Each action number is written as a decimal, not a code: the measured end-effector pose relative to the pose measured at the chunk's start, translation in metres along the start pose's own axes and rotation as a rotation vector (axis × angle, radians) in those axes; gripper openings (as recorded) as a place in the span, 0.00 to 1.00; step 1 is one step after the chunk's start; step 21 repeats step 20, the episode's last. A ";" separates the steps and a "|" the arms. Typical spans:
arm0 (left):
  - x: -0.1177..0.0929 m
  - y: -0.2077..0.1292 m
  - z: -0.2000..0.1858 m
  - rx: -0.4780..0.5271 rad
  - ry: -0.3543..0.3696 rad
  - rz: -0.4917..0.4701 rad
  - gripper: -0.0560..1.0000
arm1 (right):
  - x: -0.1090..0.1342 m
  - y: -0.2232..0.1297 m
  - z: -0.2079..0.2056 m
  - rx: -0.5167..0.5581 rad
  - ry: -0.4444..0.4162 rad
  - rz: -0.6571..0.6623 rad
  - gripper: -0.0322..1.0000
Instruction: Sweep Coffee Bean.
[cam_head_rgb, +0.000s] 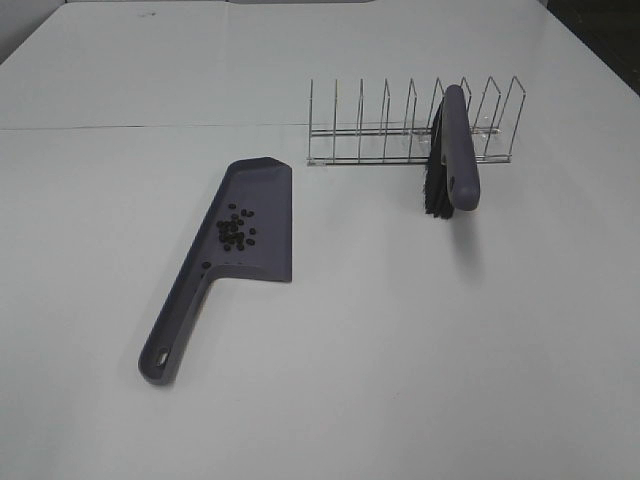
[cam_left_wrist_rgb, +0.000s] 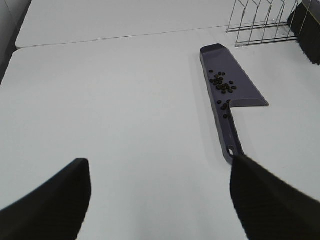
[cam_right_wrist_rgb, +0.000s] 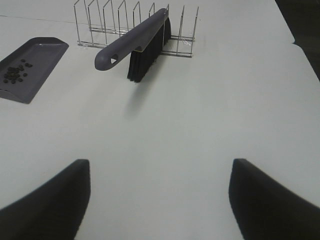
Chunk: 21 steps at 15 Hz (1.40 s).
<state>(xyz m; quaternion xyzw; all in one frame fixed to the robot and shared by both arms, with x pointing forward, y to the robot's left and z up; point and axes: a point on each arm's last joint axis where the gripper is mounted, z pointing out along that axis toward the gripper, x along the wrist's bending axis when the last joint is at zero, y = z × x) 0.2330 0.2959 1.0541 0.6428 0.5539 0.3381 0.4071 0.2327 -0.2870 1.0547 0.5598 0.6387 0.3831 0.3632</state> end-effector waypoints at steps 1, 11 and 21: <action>0.000 0.000 0.000 0.000 0.010 -0.005 0.74 | 0.000 0.000 0.000 0.000 0.004 0.000 0.69; 0.000 0.000 0.000 -0.002 0.042 -0.021 0.74 | 0.000 0.000 0.000 -0.001 0.009 0.000 0.69; 0.000 0.000 0.000 -0.002 0.035 -0.017 0.74 | 0.000 0.000 0.000 -0.001 0.009 0.000 0.69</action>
